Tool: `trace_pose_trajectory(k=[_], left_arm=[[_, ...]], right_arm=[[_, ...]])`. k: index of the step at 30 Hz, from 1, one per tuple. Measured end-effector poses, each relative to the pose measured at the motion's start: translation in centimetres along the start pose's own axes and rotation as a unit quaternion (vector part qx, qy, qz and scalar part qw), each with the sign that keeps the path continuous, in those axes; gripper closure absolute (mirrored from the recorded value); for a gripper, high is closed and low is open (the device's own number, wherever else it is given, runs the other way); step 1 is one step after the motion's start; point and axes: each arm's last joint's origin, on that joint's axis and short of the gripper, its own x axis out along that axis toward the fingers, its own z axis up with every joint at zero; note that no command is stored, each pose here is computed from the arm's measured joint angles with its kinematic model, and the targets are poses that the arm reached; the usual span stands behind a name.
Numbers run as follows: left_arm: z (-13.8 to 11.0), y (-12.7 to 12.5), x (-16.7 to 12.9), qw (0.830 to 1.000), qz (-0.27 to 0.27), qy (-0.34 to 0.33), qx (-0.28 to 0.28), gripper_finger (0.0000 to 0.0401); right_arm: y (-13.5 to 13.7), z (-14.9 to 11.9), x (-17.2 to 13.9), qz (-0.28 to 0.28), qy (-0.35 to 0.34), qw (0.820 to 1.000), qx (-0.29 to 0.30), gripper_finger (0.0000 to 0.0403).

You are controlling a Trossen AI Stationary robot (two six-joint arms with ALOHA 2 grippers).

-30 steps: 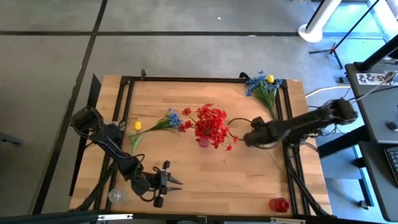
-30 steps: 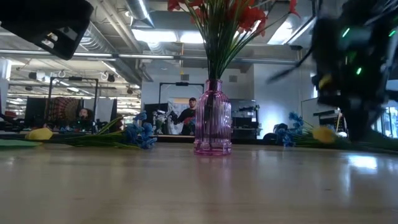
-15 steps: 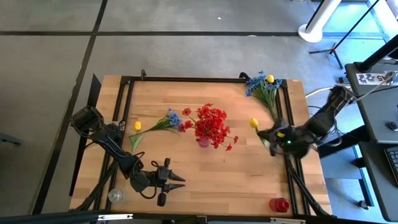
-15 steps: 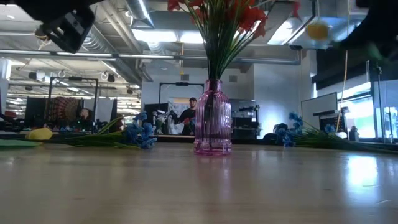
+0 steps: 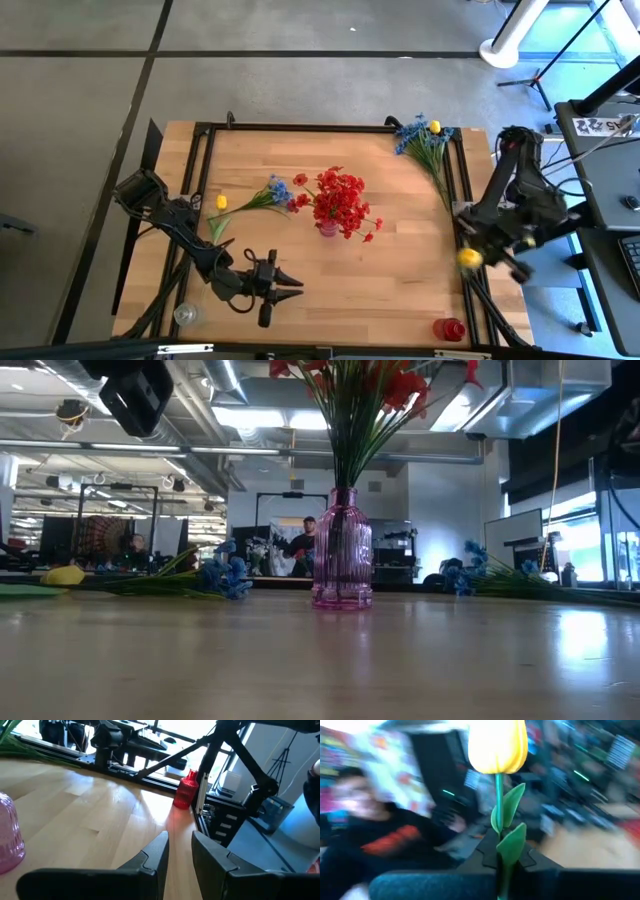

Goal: Sort flowers into vase by color
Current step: Put the bottom right yellow tulip into the red vase

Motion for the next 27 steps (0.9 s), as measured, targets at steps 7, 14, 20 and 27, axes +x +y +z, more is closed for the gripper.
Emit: trace_pose_trajectory(k=[7, 14, 20, 27], left_arm=[[0.0, 0.1, 0.1, 1.000, -0.002, 0.001, 0.002, 0.0321], [0.0, 0.1, 0.1, 1.000, -0.001, 0.001, 0.002, 0.0321], [0.1, 0.1, 0.1, 1.000, -0.001, 0.000, 0.003, 0.0321], [0.1, 0.1, 0.1, 1.000, -0.001, 0.000, 0.003, 0.0321]], right_arm=[[2.1, 1.7, 0.9, 0.061, -0.100, 0.993, -0.006, 0.0397], [3.5, -0.7, 3.8, 0.057, -0.042, 0.997, 0.024, 0.0396], [4.1, -0.9, 4.7, 0.071, -0.052, 0.993, 0.077, 0.0396], [4.3, -0.8, 5.0, 0.057, -0.075, 0.989, 0.113, 0.0395]])
